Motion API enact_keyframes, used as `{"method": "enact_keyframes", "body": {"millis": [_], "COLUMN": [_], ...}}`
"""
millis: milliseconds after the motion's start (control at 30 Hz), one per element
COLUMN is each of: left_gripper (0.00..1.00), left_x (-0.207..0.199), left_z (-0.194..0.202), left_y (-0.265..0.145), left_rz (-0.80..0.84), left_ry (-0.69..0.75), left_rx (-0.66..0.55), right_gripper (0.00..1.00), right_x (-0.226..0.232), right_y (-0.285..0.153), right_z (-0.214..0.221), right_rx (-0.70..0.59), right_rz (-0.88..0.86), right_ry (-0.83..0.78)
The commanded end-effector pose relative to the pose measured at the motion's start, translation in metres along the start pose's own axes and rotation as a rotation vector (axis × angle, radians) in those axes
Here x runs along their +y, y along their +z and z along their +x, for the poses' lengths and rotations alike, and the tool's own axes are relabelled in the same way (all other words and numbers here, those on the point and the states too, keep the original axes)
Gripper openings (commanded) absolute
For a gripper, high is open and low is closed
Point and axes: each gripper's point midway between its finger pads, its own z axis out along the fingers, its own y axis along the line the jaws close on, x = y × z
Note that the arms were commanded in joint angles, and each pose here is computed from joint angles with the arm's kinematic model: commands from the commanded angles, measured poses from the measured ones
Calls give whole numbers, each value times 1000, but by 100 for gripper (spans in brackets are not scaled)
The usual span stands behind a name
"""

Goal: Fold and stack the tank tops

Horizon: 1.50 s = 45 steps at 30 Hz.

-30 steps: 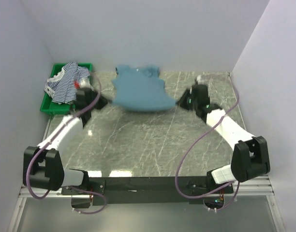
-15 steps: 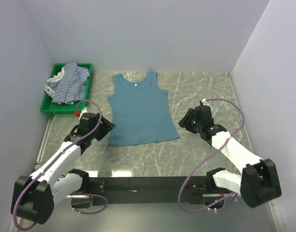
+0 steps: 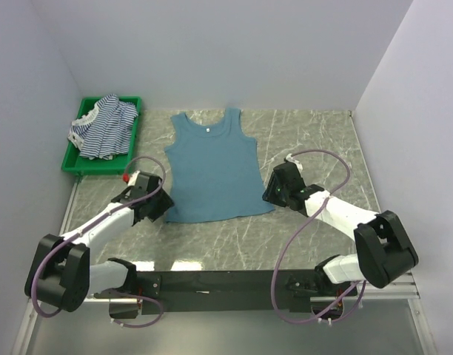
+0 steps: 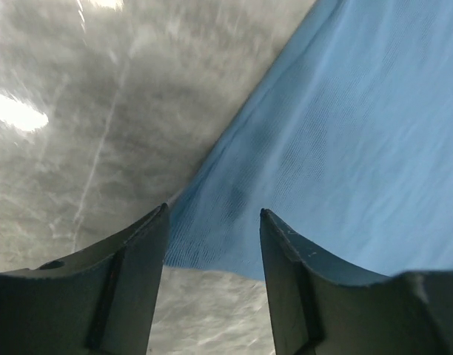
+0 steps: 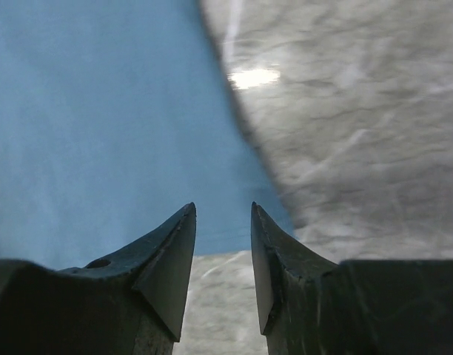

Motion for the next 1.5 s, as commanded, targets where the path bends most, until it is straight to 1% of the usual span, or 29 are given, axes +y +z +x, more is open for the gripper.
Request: {"method": "enact_keyframes", "body": {"millis": [0,133,367,400,467,500,533,567,600,633,667,700,733,800,933,1000,1133,1167,1233,1267,1300,1333,1367,1400,1433,1467], "left_gripper": [58,58,56,54,49,40,37,24,17,12,8,1,1,1,1,0,1,0,0,1,1,1,8,16,24,42], "left_x": [-5,4,14,16,18,20,22,23,25,26,26,25,26,23,21,18,17,14,14,11,11,8,7,3,3,1], "left_z": [10,26,28,29,33,35,37,39,41,43,45,47,49,53,67,76,102,109,119,125,129,132,139,140,140,138], "left_y": [-1,-1,1,2,2,3,3,3,3,2,2,0,-1,-6,-18,-26,-39,-44,-49,-53,-55,-58,-62,-65,-68,-73], "left_rz": [9,-38,-117,-130,-142,-151,-159,-166,-168,-171,-172,-165,-167,-152,-122,-94,-50,-30,-18,0,6,22,38,60,63,83], "left_ry": [18,44,69,73,82,86,93,94,99,105,106,108,111,113,116,118,113,111,116,121,128,136,154,162,172,184], "left_rx": [-7,21,-4,-1,9,17,22,26,32,37,41,50,58,71,113,141,220,236,266,280,291,302,334,343,350,348], "right_gripper": [43,44,46,46,43,41,36,30,24,18,15,11,4,0,0,0,0,0,0,0,1,6,9,20,27,34], "right_x": [-15,-20,-30,-30,-32,-31,-32,-33,-33,-34,-33,-33,-35,-37,-49,-43,-50,-51,-59,-59,-61,-64,-64,-65,-66,-65], "right_y": [4,9,19,18,18,18,18,17,15,15,14,13,12,5,-17,-30,-49,-56,-62,-68,-71,-74,-76,-81,-83,-86], "right_z": [-15,-10,7,9,14,14,15,14,13,13,13,11,11,5,-11,-18,-15,-18,-11,-12,-10,-4,-3,-1,-1,-3], "right_rx": [-74,-57,-4,-1,9,8,9,7,3,1,2,-5,-5,-22,-68,-87,-60,-77,-62,-75,-74,-61,-57,-61,-63,-77], "right_rz": [89,114,140,136,132,128,132,136,134,136,133,130,133,134,141,97,104,97,113,103,102,107,104,98,99,92], "right_ry": [10,9,16,21,25,26,26,28,28,28,30,33,35,41,75,85,87,92,94,99,104,105,107,106,106,103]}}
